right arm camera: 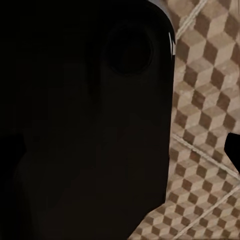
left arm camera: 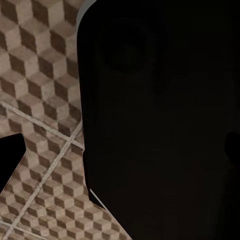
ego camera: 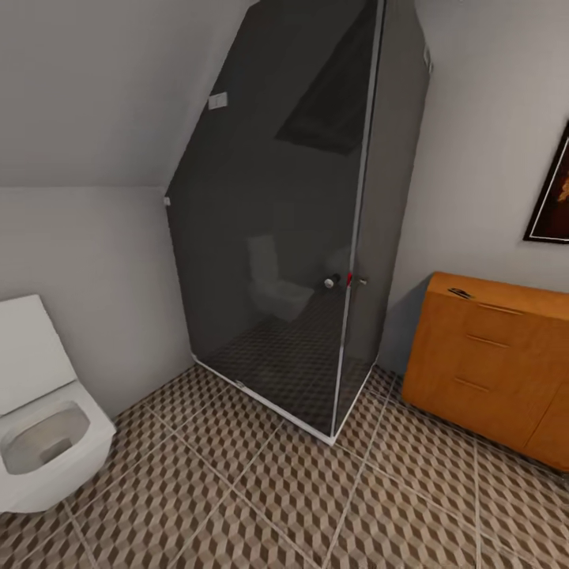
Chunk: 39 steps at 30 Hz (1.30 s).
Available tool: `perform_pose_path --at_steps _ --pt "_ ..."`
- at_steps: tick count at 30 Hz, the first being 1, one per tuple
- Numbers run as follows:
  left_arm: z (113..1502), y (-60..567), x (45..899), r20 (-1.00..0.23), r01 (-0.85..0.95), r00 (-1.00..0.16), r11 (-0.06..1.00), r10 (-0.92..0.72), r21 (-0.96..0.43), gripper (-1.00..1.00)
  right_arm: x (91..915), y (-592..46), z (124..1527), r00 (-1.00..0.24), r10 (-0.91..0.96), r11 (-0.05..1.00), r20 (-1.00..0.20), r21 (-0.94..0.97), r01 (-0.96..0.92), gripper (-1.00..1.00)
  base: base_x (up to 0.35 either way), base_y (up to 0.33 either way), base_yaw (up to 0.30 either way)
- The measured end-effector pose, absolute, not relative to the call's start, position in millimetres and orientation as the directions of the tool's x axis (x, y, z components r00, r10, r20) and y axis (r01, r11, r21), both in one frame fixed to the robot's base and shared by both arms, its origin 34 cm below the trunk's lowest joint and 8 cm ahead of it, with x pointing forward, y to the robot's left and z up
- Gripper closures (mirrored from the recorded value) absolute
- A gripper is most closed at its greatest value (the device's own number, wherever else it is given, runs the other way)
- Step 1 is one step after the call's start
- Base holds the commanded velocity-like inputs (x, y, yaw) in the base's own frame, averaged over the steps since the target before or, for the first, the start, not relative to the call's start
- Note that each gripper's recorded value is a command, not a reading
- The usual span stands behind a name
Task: Take the four mousetraps from the cabinet in the bathroom and place them on the bathroom floor. Make sure all four end up on the same floor surface, and ensure that at least two of them are either under or directly next to the same bathroom sink.
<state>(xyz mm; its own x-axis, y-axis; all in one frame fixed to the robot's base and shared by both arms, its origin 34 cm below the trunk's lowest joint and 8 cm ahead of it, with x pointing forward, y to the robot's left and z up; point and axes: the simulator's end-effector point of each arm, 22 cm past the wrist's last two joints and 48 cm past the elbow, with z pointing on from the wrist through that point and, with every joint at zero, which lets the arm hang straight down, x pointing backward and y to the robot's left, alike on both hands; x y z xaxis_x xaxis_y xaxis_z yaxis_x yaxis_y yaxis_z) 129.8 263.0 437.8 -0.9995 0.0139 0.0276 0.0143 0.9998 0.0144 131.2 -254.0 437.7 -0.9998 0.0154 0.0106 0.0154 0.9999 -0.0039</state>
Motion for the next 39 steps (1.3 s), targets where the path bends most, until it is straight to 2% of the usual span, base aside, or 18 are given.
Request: perform_pose_path --at_steps 39 --pt "437.7 263.7 133.7 0.017 0.017 -1.0 1.0 0.017 0.015 -1.0 134.2 -253.7 437.7 -1.0 0.021 1.0 0.002 -0.004 0.021 -1.0 0.0 0.0 -0.275"
